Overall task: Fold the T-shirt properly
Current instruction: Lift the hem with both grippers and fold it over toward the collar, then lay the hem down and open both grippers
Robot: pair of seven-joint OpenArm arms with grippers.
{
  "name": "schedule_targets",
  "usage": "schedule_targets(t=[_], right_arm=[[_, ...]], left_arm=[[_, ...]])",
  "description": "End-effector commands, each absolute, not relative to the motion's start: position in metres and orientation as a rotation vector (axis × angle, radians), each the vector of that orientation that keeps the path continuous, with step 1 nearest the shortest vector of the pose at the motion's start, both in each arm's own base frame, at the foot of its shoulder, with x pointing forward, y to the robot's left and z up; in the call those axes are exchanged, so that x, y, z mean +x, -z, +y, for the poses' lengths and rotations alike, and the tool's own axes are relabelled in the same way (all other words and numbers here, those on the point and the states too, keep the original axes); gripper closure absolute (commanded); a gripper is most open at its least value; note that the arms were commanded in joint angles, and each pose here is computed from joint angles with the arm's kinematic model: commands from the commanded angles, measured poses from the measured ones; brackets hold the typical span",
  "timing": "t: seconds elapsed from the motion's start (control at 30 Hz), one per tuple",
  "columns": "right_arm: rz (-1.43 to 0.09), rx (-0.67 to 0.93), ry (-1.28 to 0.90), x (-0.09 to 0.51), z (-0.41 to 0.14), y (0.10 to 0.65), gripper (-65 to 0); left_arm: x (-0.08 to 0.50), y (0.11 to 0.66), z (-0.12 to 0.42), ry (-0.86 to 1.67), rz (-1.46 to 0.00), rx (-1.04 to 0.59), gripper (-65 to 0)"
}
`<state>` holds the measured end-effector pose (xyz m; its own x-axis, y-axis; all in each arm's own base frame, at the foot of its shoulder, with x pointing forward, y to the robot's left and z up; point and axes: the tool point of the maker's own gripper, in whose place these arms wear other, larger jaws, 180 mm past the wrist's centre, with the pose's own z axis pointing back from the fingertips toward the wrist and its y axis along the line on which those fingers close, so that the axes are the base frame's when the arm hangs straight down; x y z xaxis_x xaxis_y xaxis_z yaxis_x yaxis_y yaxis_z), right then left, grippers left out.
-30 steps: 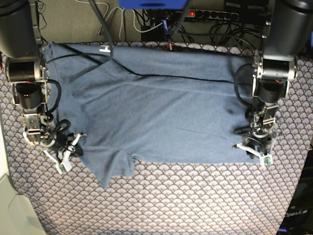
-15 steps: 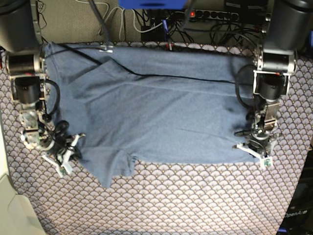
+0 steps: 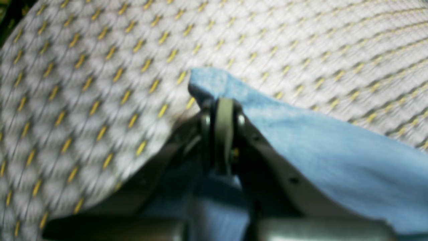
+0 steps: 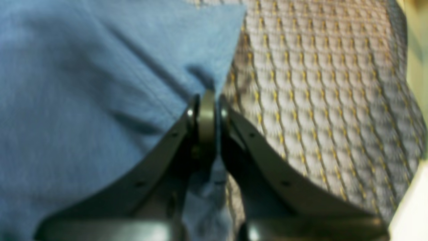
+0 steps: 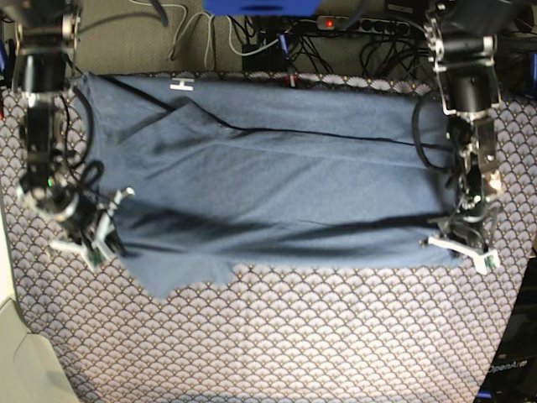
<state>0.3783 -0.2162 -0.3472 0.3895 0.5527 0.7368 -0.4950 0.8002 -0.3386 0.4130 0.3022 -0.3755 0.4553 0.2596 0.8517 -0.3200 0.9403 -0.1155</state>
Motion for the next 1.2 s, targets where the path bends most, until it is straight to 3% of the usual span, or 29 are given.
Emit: schedule_targets(t=[0.0, 0.4, 0.7, 1.1, 1.17], right_arm=[[-1.055, -0.08, -0.676, 0.384, -0.215, 0.319, 0.0], [-1.048, -0.12, -0.689, 0.288, -0.211, 0.311, 0.0], [-0.907, -0.051, -0.687, 0.223, -0.202, 0.347, 0.0], [-0.808, -0.011, -0.702, 0.195, -0.201, 0.367, 0.0], [-0.77, -0.029, -0.699, 0.193, -0.206, 0.372, 0.0]], left_arm=[[0.424, 0.343, 0.311, -0.353, -1.134, 0.077, -0.4], [0.354, 0.336, 0.33, -0.36, -1.112, 0.141, -0.4], [0.299, 0.356, 0.326, -0.362, -1.049, 0.165, -0.4], [0.261, 0.389, 0.324, -0.354, -0.939, 0.176, -0.7], [0.26, 0.389, 0.324, -0.354, -0.936, 0.176, -4.3]])
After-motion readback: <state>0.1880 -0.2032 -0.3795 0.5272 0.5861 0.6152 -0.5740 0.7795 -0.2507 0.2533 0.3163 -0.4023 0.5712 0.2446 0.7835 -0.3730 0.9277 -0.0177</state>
